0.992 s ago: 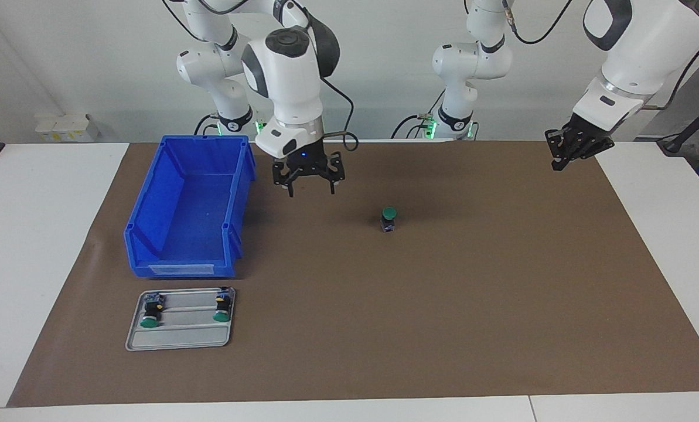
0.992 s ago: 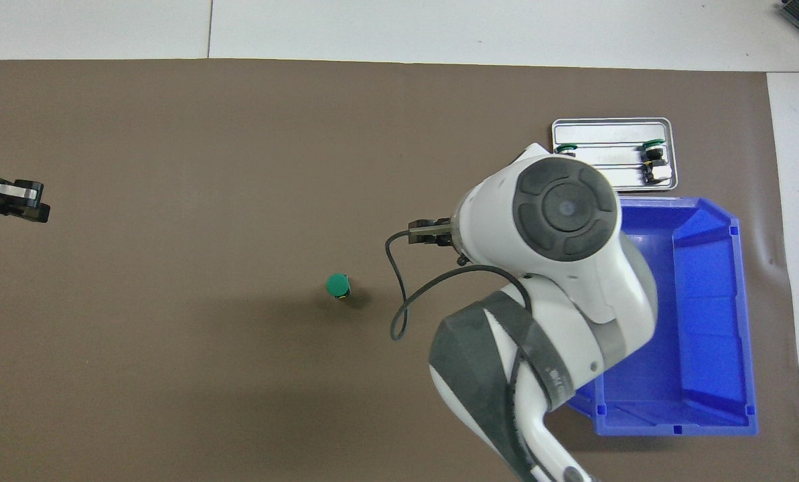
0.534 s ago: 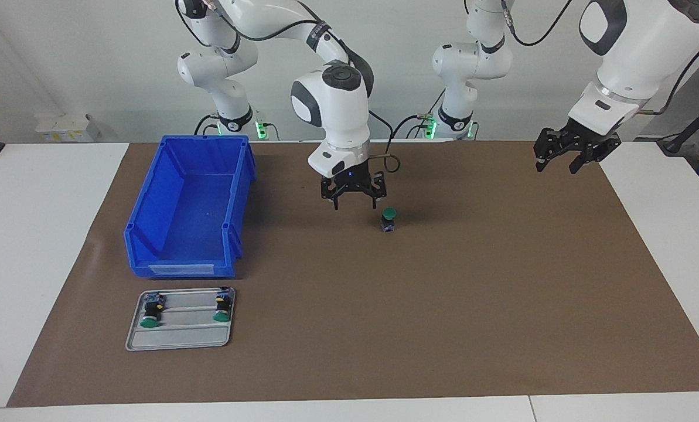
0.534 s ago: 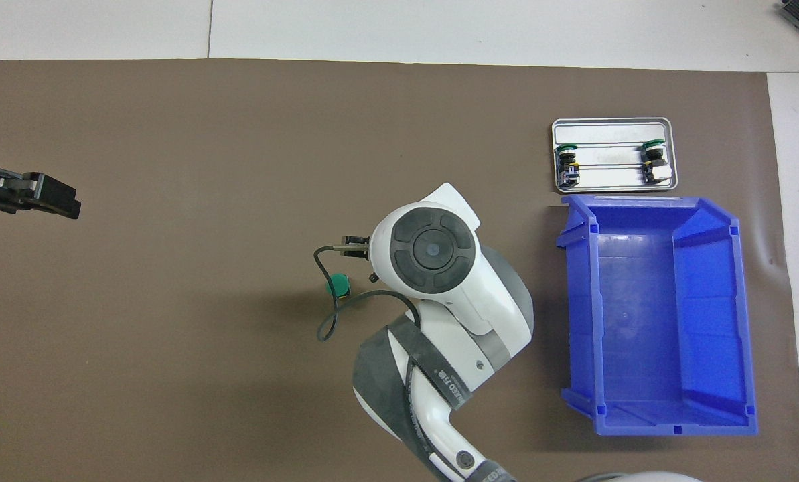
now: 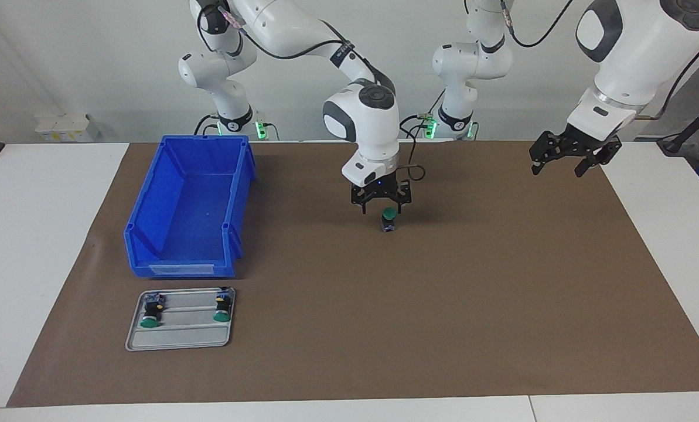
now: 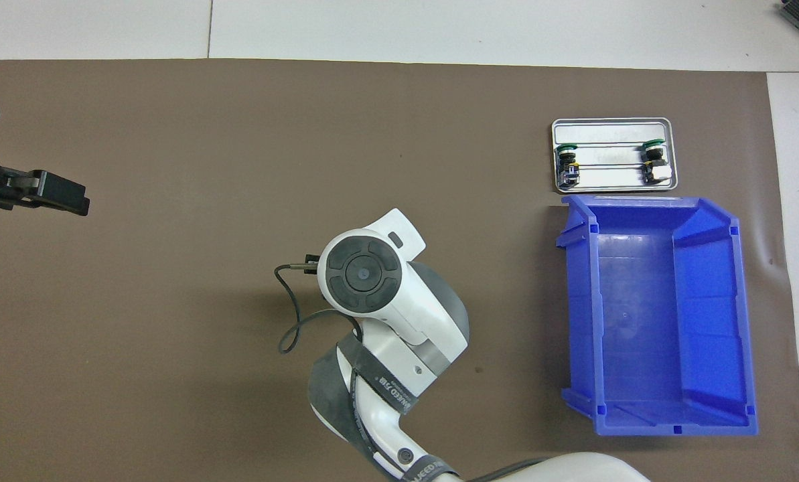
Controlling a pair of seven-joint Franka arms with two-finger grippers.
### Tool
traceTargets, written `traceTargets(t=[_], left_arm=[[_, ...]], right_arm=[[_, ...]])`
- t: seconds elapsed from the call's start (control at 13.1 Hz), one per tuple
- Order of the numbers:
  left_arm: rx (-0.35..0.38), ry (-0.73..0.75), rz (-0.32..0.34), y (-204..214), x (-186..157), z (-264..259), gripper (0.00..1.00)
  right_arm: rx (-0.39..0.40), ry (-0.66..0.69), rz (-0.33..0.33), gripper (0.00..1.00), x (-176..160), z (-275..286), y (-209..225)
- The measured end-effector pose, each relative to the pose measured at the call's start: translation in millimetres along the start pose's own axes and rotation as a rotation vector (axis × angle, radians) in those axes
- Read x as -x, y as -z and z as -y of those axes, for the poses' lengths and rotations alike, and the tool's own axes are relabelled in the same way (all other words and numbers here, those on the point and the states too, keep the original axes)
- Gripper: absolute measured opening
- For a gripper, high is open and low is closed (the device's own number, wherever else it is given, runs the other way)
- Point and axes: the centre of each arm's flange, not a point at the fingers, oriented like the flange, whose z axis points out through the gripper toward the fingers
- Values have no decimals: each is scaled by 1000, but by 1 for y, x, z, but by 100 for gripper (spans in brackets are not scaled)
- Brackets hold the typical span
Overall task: Place and press button with both arms
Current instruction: 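Grasp the green button with the right gripper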
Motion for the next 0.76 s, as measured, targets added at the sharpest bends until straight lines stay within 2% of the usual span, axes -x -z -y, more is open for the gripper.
traceTargets(t=[0.38,0.46,0.53,0.61,0.69,0.76], left_arm=[[-1,6,-11,-9,-1,1,99],[-1,7,-13,-9,0,1,99],[-1,7,-16,-8,0,1,99],[-1,7,-20,-6,1,1,99],[-1,8,-22,-5,2,1,99],[-1,8,-22,-5,2,2,99]], right_arm=[[30,6,-6,93,11,10,-43],[32,8,-4,88,14,12,-47],[35,10,-3,86,15,12,-49],[35,11,-4,78,15,12,-49],[36,11,-5,64,14,12,-49],[40,17,-10,64,14,12,-49]])
